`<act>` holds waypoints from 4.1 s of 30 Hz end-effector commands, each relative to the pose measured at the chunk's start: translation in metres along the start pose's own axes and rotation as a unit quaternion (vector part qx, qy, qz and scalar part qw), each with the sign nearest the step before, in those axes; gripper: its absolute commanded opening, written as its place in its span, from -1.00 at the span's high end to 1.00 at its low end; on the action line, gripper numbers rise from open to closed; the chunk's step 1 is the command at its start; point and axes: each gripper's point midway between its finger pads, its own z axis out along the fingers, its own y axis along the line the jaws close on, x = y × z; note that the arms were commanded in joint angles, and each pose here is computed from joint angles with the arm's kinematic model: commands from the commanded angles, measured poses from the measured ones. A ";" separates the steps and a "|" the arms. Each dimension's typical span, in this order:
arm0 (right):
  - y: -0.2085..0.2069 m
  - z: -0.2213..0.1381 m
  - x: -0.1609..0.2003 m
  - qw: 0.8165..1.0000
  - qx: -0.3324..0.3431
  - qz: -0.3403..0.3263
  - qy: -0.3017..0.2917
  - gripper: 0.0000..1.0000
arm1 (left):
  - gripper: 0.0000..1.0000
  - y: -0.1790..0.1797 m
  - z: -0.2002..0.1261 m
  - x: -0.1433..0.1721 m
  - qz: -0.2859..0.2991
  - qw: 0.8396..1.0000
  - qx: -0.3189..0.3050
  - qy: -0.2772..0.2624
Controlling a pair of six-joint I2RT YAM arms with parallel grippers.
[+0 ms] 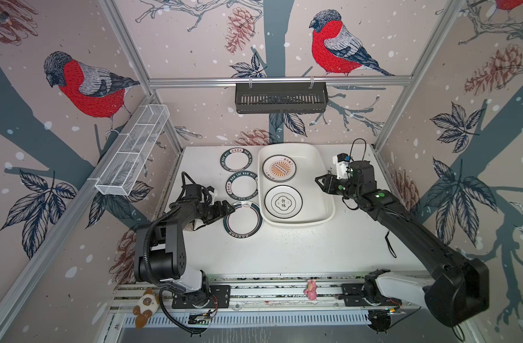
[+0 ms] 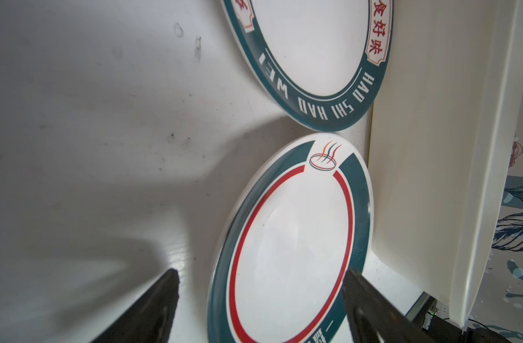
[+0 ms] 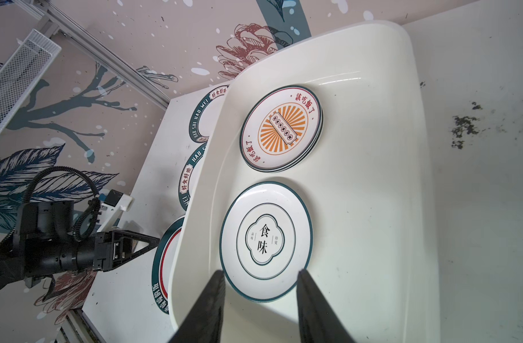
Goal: Place the plates into the plastic bin on the countertop
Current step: Pick up the plate from the center of the table.
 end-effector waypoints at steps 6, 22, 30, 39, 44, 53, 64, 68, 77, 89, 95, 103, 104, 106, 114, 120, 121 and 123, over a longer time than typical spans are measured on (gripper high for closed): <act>-0.006 -0.002 -0.004 1.000 -0.001 0.005 -0.016 0.17 | -0.48 -0.002 0.004 0.001 0.006 1.000 0.018 0.001; -0.014 0.002 0.000 1.000 0.000 0.015 -0.012 0.18 | -0.08 0.010 0.013 0.011 -0.016 1.000 0.019 0.012; -0.017 0.003 0.002 1.000 0.000 0.019 -0.012 0.19 | 0.11 0.016 0.016 0.014 -0.025 0.999 0.018 0.015; -0.020 0.005 0.005 1.000 -0.001 0.023 -0.010 0.20 | 0.24 0.021 0.015 0.017 -0.033 0.999 0.014 0.012; -0.022 0.006 0.006 1.000 -0.001 0.025 -0.009 0.20 | 0.28 0.024 0.013 0.019 -0.038 0.999 0.013 0.003; -0.023 0.008 0.009 1.000 -0.003 0.029 -0.006 0.20 | 0.37 0.022 0.012 0.022 -0.037 0.999 0.027 0.000; -0.026 0.009 0.012 0.999 -0.002 0.032 -0.004 0.21 | 0.47 0.025 0.014 0.030 -0.043 0.999 0.025 0.001; -0.026 0.008 0.011 0.999 -0.003 0.032 -0.004 0.21 | 0.60 0.025 0.013 0.030 -0.043 0.999 0.026 -0.002; -0.027 0.009 0.013 0.999 -0.003 0.035 -0.001 0.21 | 0.92 0.027 0.010 0.028 -0.051 0.998 0.020 -0.013; -0.025 0.009 0.012 0.999 -0.007 0.036 -0.002 0.21 | 1.00 0.028 -0.004 0.015 -0.051 0.998 0.008 -0.045; -0.024 0.009 0.009 0.999 -0.009 0.036 -0.004 0.21 | 1.00 0.021 -0.016 0.000 -0.037 0.997 0.009 -0.071; -0.021 0.011 0.007 0.999 -0.018 0.036 -0.002 0.21 | 1.00 0.009 -0.035 -0.018 -0.011 0.995 0.006 -0.103; -0.020 0.011 0.006 0.999 -0.018 0.036 -0.003 0.21 | 1.00 0.006 -0.038 -0.020 -0.007 0.994 0.009 -0.108; -0.019 0.012 0.005 0.999 -0.020 0.035 -0.003 0.21 | 1.00 0.002 -0.043 -0.024 -0.002 0.993 0.008 -0.116; -0.015 0.012 0.002 0.999 -0.028 0.031 -0.003 0.20 | 1.00 -0.008 -0.063 -0.041 0.010 0.991 -0.006 -0.135; -0.019 0.019 0.006 0.999 -0.026 0.032 0.007 0.20 | 1.00 -0.025 -0.077 -0.056 0.048 0.989 0.009 -0.139; -0.019 0.019 0.006 0.999 -0.025 0.033 0.009 0.20 | 1.00 -0.028 -0.079 -0.059 0.052 0.989 0.010 -0.140; -0.018 0.020 0.006 0.999 -0.028 0.033 0.009 0.20 | 1.00 -0.033 -0.082 -0.064 0.062 0.988 0.016 -0.140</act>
